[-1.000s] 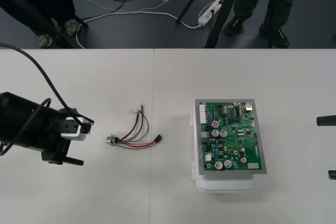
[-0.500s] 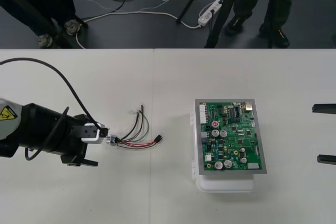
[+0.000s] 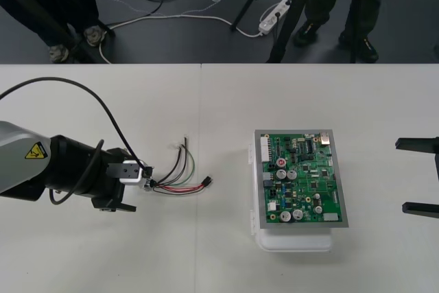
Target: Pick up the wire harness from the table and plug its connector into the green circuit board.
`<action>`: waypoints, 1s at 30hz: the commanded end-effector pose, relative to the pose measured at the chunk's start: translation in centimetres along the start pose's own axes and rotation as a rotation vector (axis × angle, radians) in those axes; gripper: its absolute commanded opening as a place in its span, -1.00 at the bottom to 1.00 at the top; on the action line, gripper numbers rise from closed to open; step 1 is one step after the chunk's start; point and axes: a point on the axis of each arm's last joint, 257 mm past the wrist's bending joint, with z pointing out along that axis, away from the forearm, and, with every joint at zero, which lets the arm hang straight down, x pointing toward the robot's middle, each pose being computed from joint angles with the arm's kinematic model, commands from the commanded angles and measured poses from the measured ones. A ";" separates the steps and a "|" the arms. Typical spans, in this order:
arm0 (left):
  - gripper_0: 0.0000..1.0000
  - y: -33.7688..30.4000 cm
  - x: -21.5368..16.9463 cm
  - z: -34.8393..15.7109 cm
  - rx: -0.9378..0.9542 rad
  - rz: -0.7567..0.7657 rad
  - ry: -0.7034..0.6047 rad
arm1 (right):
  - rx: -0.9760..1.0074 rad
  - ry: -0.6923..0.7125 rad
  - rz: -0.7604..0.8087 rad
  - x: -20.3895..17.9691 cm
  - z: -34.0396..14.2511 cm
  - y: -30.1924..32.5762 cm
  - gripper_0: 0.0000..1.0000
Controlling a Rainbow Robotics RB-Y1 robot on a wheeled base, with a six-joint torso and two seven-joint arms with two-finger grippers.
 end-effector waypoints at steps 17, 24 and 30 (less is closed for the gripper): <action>1.00 4.0 1.1 2.2 -0.028 -0.007 0.090 | -0.096 -0.115 -0.150 2.1 1.6 -0.8 1.00; 1.00 4.1 0.7 3.1 -0.021 0.005 0.093 | -0.122 -0.139 -0.172 1.5 1.3 -0.8 1.00; 1.00 4.3 0.9 4.0 -0.017 0.009 0.105 | -0.116 -0.125 -0.176 2.1 0.8 -0.9 1.00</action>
